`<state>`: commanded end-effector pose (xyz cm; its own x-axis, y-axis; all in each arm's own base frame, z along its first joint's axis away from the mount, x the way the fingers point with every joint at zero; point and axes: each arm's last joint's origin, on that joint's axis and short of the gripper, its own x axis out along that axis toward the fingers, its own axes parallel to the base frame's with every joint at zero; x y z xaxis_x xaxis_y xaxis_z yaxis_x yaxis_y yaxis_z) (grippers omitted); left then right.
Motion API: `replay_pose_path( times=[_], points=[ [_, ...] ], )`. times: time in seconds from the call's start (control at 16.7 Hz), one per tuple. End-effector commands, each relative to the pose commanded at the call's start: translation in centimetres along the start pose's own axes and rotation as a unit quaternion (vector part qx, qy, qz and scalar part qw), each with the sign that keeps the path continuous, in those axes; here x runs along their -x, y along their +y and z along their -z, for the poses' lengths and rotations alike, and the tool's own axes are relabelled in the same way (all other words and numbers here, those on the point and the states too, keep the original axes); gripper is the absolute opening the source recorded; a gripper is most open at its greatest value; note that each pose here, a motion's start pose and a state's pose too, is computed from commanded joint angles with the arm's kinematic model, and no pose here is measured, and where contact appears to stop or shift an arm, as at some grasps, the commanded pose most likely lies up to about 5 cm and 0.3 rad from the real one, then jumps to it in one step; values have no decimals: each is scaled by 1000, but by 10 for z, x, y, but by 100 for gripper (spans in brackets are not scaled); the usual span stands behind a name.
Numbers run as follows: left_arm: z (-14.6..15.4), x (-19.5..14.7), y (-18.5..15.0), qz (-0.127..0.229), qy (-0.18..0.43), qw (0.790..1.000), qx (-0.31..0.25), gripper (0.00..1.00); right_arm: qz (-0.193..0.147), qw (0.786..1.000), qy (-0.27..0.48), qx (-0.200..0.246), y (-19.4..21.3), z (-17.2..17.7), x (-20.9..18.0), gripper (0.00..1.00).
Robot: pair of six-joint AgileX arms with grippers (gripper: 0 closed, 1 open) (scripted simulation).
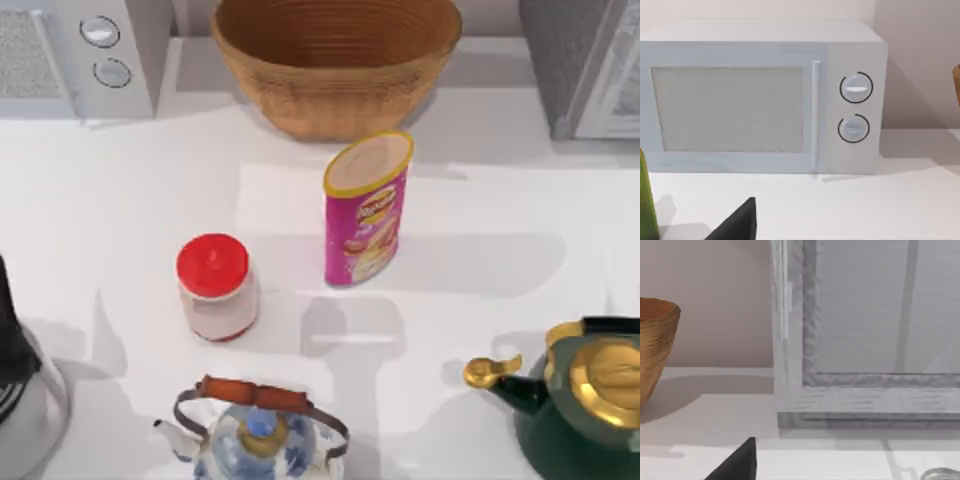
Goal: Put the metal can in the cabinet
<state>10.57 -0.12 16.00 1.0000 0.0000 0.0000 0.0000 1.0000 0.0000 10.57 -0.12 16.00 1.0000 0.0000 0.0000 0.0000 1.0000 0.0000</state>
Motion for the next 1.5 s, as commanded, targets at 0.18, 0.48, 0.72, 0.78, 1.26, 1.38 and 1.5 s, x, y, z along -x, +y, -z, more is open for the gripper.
replay_pose_path(
  times=[0.18, 0.48, 0.72, 0.78, 1.26, 1.38, 1.5],
  points=[
    [0, 0, 0, 0, 0, 1000, 0, 100, -3, 1000, -8, 1, 0, -4, 1, 100],
    [0, 0, 0, 0, 0, 1000, 0, 100, -10, 997, -70, 16, 1, -51, 9, 100],
    [0, 0, 0, 0, 0, 1000, 0, 100, 16, 998, -58, 24, -3, -86, 6, 100],
    [0, 0, 0, 0, 0, 1000, 0, 100, 25, 998, -46, 24, -5, -93, 2, 100],
    [0, 0, 0, 0, 0, 1000, 0, 100, 62, 990, 124, 29, -27, -109, -62, 100],
    [0, 0, 0, 0, 0, 1000, 0, 100, 60, 982, 177, 29, -34, -99, -83, 100],
    [0, 0, 0, 0, 0, 1000, 0, 100, 54, 971, 232, 28, -42, -84, -102, 100]
  ],
)
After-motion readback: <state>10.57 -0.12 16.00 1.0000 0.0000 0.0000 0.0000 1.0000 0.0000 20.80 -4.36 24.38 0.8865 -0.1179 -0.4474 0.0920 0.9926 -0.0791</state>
